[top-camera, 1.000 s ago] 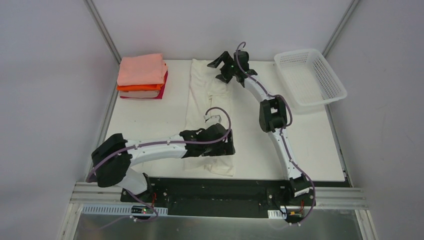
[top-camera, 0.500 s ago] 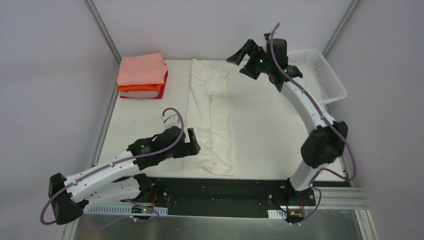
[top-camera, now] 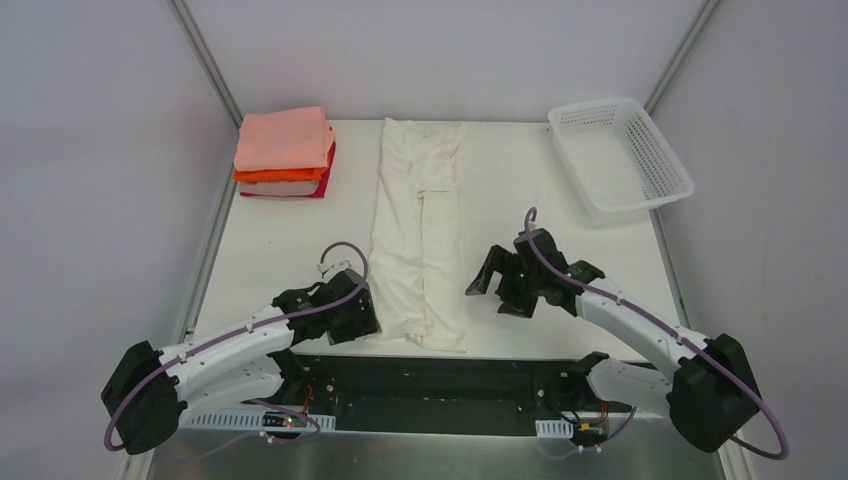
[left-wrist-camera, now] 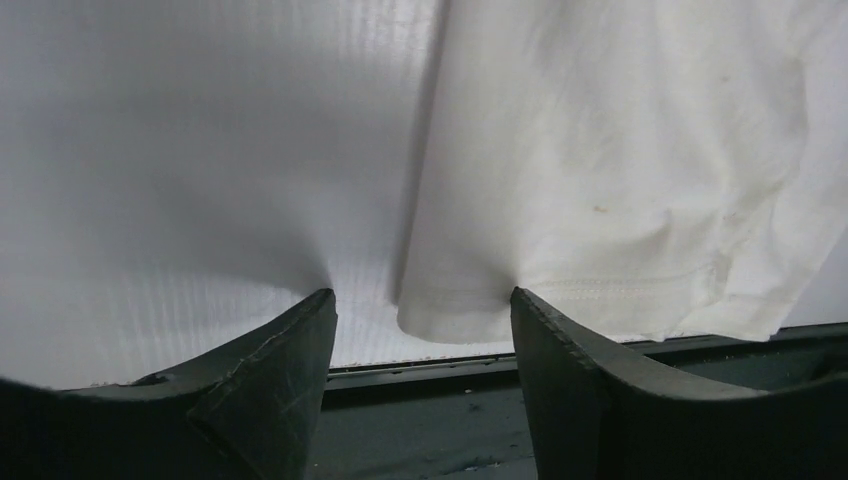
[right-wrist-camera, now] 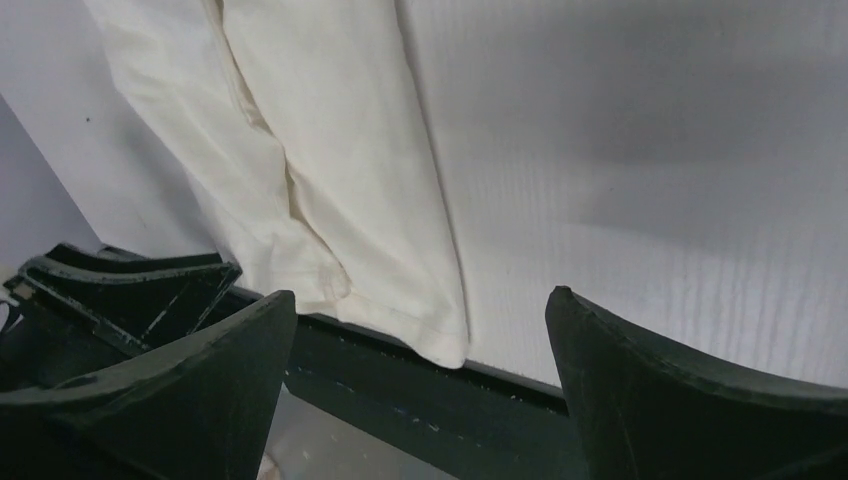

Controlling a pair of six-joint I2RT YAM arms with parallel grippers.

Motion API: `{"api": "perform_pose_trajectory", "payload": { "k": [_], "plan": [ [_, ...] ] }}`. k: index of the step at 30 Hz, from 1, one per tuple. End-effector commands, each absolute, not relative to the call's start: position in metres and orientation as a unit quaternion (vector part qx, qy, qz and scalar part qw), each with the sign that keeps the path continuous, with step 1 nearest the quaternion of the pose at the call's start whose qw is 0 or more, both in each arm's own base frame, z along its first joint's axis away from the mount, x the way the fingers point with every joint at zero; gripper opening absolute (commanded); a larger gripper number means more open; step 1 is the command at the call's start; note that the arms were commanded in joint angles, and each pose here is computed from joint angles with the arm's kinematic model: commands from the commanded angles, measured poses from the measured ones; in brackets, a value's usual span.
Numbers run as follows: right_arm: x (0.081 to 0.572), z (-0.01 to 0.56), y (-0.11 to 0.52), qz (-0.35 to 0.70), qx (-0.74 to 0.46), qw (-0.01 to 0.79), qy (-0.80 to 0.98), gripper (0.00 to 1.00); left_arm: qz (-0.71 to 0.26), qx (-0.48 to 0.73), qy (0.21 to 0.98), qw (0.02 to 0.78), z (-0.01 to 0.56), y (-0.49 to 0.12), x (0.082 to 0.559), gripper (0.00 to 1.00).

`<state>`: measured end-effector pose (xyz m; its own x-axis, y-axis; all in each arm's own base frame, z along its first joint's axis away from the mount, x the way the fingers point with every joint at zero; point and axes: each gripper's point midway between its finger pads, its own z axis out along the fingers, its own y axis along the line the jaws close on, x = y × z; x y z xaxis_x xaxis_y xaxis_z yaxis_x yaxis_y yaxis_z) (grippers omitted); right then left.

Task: Fold and stack the t-shirts
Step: Grab the bottom of the folded rectangular tshirt with both arms

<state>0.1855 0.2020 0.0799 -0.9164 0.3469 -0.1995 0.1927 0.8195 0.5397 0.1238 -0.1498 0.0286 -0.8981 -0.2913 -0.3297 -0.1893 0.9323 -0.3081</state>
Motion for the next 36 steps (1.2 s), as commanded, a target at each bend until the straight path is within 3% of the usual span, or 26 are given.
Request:
{"api": "perform_pose_trajectory", "payload": {
  "k": [1, 5, 8, 9, 12, 25, 28, 31, 36],
  "plan": [
    [0.162, 0.085, 0.216, 0.286, 0.147, 0.129, 0.938, 0.99, -0.169, -0.131, 0.964, 0.156, 0.021, -0.165, 0.116, 0.57],
    [0.138, 0.069, 0.219, 0.273, 0.149, 0.1, 0.945, 0.96, -0.159, -0.133, 0.967, 0.149, 0.015, -0.161, 0.113, 0.32],
    [0.131, 0.06, 0.221, 0.271, 0.164, 0.09, 0.944, 0.88, -0.165, -0.134, 0.966, 0.146, 0.015, -0.162, 0.111, 0.02],
    [0.128, 0.058, 0.223, 0.272, 0.169, 0.084, 0.944, 0.85, -0.167, -0.136, 0.965, 0.147, 0.016, -0.162, 0.11, 0.0],
    [0.117, 0.054, 0.234, 0.28, 0.161, 0.065, 0.944, 0.74, -0.17, -0.143, 0.963, 0.15, 0.014, -0.159, 0.109, 0.0],
    [0.086, 0.019, 0.244, 0.261, 0.163, 0.014, 0.951, 0.45, -0.177, -0.148, 0.961, 0.149, 0.014, -0.158, 0.106, 0.0],
    [0.087, 0.013, 0.243, 0.264, 0.168, 0.018, 0.949, 0.3, -0.183, -0.145, 0.961, 0.146, 0.015, -0.159, 0.104, 0.0],
    [0.087, 0.016, 0.242, 0.268, 0.159, 0.024, 0.95, 0.0, -0.179, -0.143, 0.965, 0.132, 0.015, -0.155, 0.095, 0.0],
    [0.072, 0.023, 0.233, 0.273, 0.13, 0.015, 0.953, 0.0, -0.191, -0.144, 0.965, 0.11, 0.013, -0.153, 0.082, 0.0]
  ]
}}
